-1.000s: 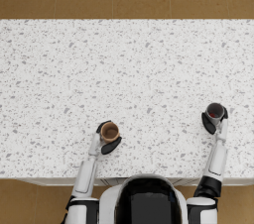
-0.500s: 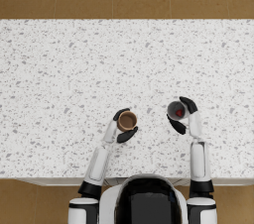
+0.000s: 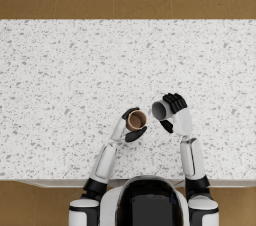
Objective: Pick up two cups and pour the berry on the right into the cup on the left
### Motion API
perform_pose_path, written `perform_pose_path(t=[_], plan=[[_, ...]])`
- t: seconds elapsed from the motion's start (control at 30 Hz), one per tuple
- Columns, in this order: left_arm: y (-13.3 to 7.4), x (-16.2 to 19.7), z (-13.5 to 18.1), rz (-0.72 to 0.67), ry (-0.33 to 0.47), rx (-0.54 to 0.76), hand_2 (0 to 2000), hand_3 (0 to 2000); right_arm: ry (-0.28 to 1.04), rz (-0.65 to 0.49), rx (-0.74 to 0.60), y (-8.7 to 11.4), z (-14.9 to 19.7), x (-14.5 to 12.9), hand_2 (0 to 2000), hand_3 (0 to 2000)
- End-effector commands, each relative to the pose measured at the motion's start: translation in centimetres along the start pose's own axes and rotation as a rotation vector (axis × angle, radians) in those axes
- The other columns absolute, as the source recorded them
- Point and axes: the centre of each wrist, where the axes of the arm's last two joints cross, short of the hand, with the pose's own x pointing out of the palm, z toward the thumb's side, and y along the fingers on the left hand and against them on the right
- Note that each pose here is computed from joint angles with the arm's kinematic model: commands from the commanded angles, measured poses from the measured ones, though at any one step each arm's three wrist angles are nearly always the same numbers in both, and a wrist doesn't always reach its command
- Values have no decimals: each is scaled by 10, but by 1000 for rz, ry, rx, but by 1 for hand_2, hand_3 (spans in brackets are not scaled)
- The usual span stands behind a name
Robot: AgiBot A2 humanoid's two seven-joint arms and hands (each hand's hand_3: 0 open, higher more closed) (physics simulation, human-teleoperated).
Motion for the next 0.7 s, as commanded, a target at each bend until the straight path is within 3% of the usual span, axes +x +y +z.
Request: perform_pose_path(t=[0.03,0.7], plan=[[6,3,7,-8,-3,27,2000,1280,17,-17,-71,-6,19,-2,2000,1280],[13,6,8,-4,-21,27,2000,1280,606,-81,-104,-3,48,-3,2000,1280]])
